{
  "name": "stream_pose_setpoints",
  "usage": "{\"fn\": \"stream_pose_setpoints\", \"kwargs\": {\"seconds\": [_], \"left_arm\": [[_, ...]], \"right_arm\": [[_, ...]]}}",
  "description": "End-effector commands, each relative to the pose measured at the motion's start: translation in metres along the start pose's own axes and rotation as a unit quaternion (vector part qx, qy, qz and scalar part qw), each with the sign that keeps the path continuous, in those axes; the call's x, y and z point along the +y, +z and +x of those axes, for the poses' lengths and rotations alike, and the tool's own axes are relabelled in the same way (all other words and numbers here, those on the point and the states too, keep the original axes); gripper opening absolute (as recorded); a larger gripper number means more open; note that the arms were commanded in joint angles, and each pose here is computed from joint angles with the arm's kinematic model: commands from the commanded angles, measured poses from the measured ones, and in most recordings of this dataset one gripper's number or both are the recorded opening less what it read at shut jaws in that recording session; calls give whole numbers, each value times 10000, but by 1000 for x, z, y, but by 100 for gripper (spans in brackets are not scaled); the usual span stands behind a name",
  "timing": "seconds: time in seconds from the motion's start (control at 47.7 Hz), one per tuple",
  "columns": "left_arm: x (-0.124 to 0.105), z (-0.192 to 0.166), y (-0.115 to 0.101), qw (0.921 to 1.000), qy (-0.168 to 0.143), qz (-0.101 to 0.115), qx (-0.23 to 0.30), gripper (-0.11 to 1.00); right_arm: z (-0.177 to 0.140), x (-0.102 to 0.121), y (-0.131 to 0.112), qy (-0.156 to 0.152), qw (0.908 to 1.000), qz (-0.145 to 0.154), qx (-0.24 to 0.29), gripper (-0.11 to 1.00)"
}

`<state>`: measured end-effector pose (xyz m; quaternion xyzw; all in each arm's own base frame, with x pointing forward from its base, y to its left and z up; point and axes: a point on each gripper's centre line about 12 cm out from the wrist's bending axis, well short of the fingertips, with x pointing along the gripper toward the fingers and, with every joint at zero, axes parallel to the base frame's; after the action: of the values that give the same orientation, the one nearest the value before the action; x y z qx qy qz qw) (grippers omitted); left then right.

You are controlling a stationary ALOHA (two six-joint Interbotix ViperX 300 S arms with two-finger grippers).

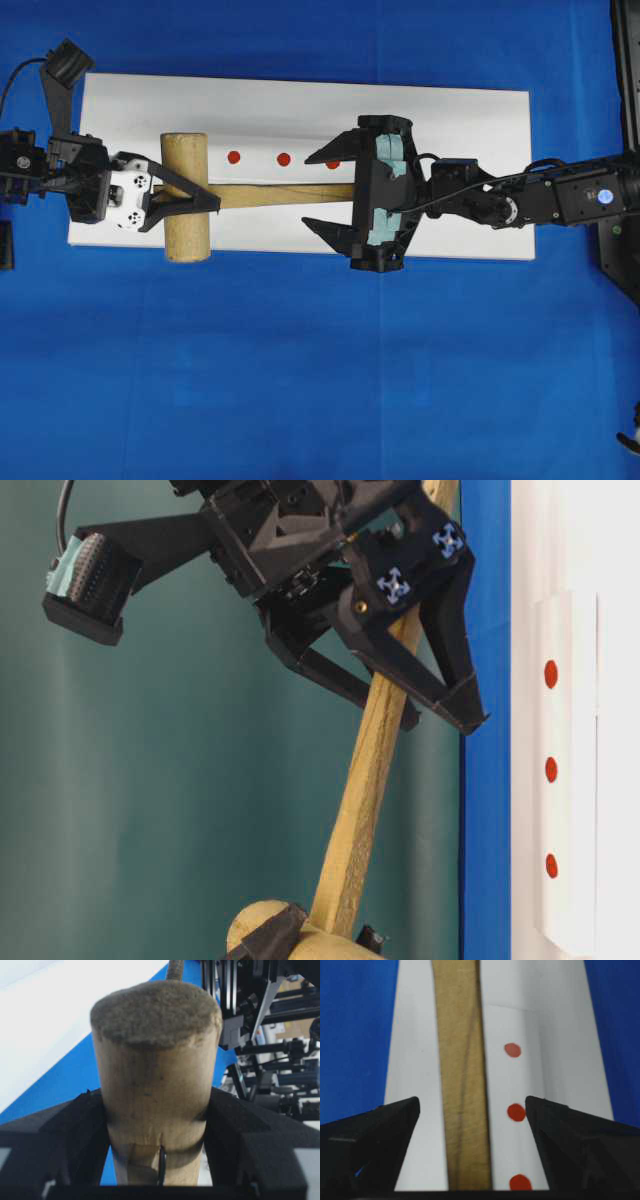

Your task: Hit the mark with a hammer.

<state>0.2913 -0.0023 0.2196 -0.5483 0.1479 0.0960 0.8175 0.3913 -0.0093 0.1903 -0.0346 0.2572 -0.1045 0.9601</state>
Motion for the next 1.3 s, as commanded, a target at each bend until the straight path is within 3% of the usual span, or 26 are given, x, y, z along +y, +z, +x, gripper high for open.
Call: {"fn": "stream_pose_setpoints", "kwargs": {"seconds": [0.0,0.168,0.273,0.629,0.923,1.112,1.279], "left_arm": [[-15,1,3,9998,-207,19,-42,46],[-15,1,3,9998,-199,58,-40,46],[-13,1,4,9998,-163,50,-48,46],[0,1,9,9996,294,-6,-8,46],[1,0,10,9995,316,31,-19,47],[0,-1,9,9996,296,45,-12,87],[-2,-3,7,9996,265,54,22,82]], "right_arm": [[-2,-3,14,-112,9997,18,-227,76],[-2,-3,14,-83,9997,23,-218,27],[-2,-1,14,7,9998,14,-176,8],[-2,0,13,28,9999,21,-166,8],[-2,2,13,126,9998,29,-129,8],[-6,1,14,127,9998,54,-166,8],[-16,-2,13,119,9997,115,-194,8]]}}
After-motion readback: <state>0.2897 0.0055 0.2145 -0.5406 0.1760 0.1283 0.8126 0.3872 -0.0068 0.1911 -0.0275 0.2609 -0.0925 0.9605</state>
